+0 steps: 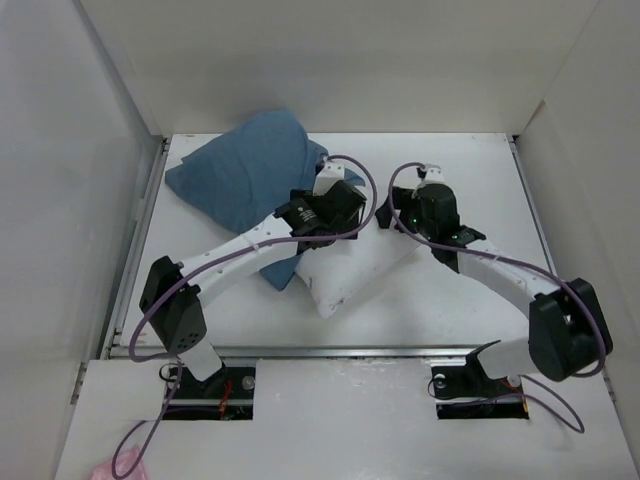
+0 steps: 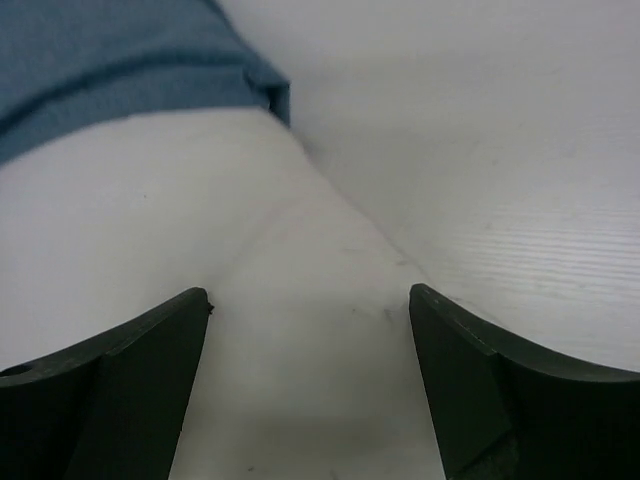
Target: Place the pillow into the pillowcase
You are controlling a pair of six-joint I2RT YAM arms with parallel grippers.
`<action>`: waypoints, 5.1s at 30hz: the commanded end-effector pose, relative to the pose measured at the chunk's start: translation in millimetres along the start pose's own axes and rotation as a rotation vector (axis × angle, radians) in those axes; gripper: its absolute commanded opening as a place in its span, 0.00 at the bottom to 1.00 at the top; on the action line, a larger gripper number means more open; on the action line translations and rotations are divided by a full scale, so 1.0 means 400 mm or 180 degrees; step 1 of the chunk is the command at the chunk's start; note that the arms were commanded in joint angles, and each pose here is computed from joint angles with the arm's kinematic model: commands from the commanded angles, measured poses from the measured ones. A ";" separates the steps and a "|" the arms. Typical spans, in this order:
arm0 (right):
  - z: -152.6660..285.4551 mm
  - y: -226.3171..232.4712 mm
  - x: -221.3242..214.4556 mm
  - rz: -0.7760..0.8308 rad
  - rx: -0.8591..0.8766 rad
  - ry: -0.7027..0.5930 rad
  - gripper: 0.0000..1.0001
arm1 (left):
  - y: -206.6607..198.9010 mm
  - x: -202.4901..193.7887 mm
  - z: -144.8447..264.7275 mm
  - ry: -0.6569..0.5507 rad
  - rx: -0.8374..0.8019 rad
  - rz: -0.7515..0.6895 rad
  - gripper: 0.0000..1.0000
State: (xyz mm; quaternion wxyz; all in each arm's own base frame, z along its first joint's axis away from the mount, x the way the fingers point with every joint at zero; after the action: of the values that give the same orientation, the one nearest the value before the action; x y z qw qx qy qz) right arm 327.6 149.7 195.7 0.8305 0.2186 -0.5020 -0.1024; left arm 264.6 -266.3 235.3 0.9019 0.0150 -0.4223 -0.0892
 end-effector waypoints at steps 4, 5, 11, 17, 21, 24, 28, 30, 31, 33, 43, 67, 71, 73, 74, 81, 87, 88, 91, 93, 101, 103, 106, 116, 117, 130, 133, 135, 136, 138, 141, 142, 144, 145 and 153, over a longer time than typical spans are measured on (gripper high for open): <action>-0.010 0.102 -0.186 0.0413 0.1305 0.1055 0.86 | 0.057 -0.034 -0.060 0.0167 0.0053 0.0279 1.00; 0.000 0.106 -0.214 0.0433 0.1382 0.1145 0.85 | 0.079 -0.033 -0.085 0.0174 0.0094 0.0405 1.00; 0.124 0.278 -0.348 0.0778 0.2579 0.1455 0.85 | 0.061 -0.017 -0.144 0.0103 -0.0153 0.0359 1.00; 0.235 0.398 -0.358 0.1273 0.3434 0.1368 0.84 | 0.038 0.072 -0.147 -0.0103 -0.0159 0.0356 1.00; 0.239 0.411 -0.322 0.1313 0.3326 0.1269 0.84 | 0.083 0.075 -0.114 -0.0161 0.0091 0.0340 1.00; 0.256 0.405 -0.250 0.1351 0.2982 0.0885 0.84 | 0.143 0.054 -0.061 -0.0209 0.0349 0.0480 1.00; 0.274 0.346 -0.111 0.1053 0.1873 0.0159 0.92 | 0.206 0.034 0.028 -0.0331 0.0491 0.0664 1.00; 0.286 0.289 -0.045 0.0806 0.1179 -0.0222 0.97 | 0.204 0.018 0.088 -0.0417 0.0335 0.0637 1.00; 0.290 0.270 -0.032 0.0738 0.0985 -0.0307 0.98 | 0.203 0.014 0.105 -0.0451 0.0283 0.0636 1.00; 0.279 0.224 -0.001 0.0596 0.0584 -0.0432 0.98 | 0.178 -0.007 0.145 -0.0451 0.0000 0.0522 1.00; 0.174 0.080 0.037 0.0075 0.0358 0.0067 0.98 | 0.056 -0.165 0.079 0.0165 0.0048 -0.0305 1.00; 0.016 0.166 -0.140 0.0981 0.1170 0.0225 0.88 | 0.026 -0.093 -0.056 -0.0080 0.0961 -0.0047 0.00; -0.039 0.174 -0.137 0.1011 0.1077 0.0139 0.79 | 0.024 -0.055 -0.027 -0.0201 0.0769 -0.0018 0.00; -0.071 0.176 -0.127 0.0925 0.0930 0.0039 0.71 | 0.020 -0.037 -0.020 -0.0240 0.0742 -0.0006 0.00; -0.083 0.179 -0.112 0.0914 0.0843 -0.0036 0.69 | 0.021 -0.037 -0.020 -0.0236 0.0743 -0.0039 0.00; -0.134 0.204 -0.126 0.0980 0.0916 0.0118 0.00 | 0.011 0.012 -0.004 -0.0374 0.0653 -0.0101 0.00; 0.102 0.195 -0.125 0.0688 0.1349 0.0457 0.00 | -0.022 0.116 -0.055 -0.0634 0.0520 0.0115 0.00; 0.166 0.196 -0.175 0.0664 0.1679 0.0769 0.00 | -0.027 0.132 -0.066 -0.0652 0.0472 0.0141 0.00; 0.360 0.207 -0.168 0.0524 0.2426 0.0955 0.00 | -0.036 0.191 -0.109 -0.0759 0.0544 0.0305 0.00; 0.460 0.203 -0.168 0.0573 0.2856 0.1049 0.00 | -0.060 0.214 -0.136 -0.0821 0.0611 0.0404 0.00; 0.396 0.157 -0.164 0.0617 0.2081 0.0913 0.00 | -0.135 0.170 -0.173 -0.0622 0.0365 0.0505 0.00; 0.363 0.153 -0.158 0.0654 0.1850 0.0899 0.00 | -0.156 0.143 -0.171 -0.0599 0.0241 0.0417 0.00; 0.342 0.149 -0.166 0.0691 0.1747 0.0975 0.03 | -0.168 0.131 -0.163 -0.0541 0.0016 0.0437 0.00; 0.375 0.157 -0.093 0.0772 0.1551 0.0745 0.62 | -0.082 0.091 -0.081 -0.0459 0.0082 0.0482 0.51; 0.380 0.156 -0.079 0.0769 0.1496 0.0675 0.69 | -0.047 0.080 -0.052 -0.0458 0.0148 0.0497 0.62; 0.252 0.286 0.126 0.1286 0.0700 0.0229 0.82 | 0.319 -0.037 0.039 -0.0445 0.0811 0.1617 0.99; 0.178 0.349 0.106 0.1658 0.0591 0.0387 0.91 | 0.372 -0.058 0.035 -0.0429 0.0858 0.1764 0.99; 0.115 0.394 0.106 0.1796 0.0534 0.0498 1.00 | 0.398 -0.066 0.022 -0.0433 0.0894 0.1847 0.99; 0.094 0.403 0.101 0.1828 0.0491 0.0584 1.00 | 0.401 -0.068 0.023 -0.0422 0.0849 0.1850 0.99; 0.028 0.413 0.092 0.1815 0.0188 0.0660 1.00 | 0.420 -0.072 0.019 -0.0428 0.0889 0.1887 0.99; -0.024 0.377 0.071 0.1853 -0.0367 0.0730 1.00 | 0.435 -0.077 0.009 -0.0396 0.0908 0.1948 0.99; -0.062 0.352 0.028 0.1944 -0.0571 0.0894 1.00 | 0.431 -0.074 0.008 -0.0397 0.0859 0.1934 0.99; -0.098 0.320 0.001 0.2063 -0.0901 0.0940 1.00 | 0.434 -0.084 0.003 -0.0358 0.0868 0.1937 0.99; -0.137 0.292 -0.049 0.2183 -0.1059 0.1090 1.00 | 0.444 -0.081 0.007 -0.0384 0.0888 0.1972 0.99; -0.204 0.308 -0.053 0.2164 -0.0646 0.1187 0.00 | 0.460 -0.102 -0.009 -0.0320 0.0938 0.2013 0.99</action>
State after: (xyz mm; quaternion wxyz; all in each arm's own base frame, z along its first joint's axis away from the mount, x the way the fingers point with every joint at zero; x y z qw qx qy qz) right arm 376.5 297.6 172.1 0.9163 -0.0601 -0.3568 0.1719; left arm 269.7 -81.4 218.7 0.8576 0.0211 -0.4483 0.2514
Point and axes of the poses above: each gripper's point midway between its finger pads, its own z axis back along the fingers, its own y axis along the line the jaws close on, x = y × z, the point moved 6 cm from there along z, back along the fingers, and after that the axes turned 7 degrees about -z, right-handed, at the moved point
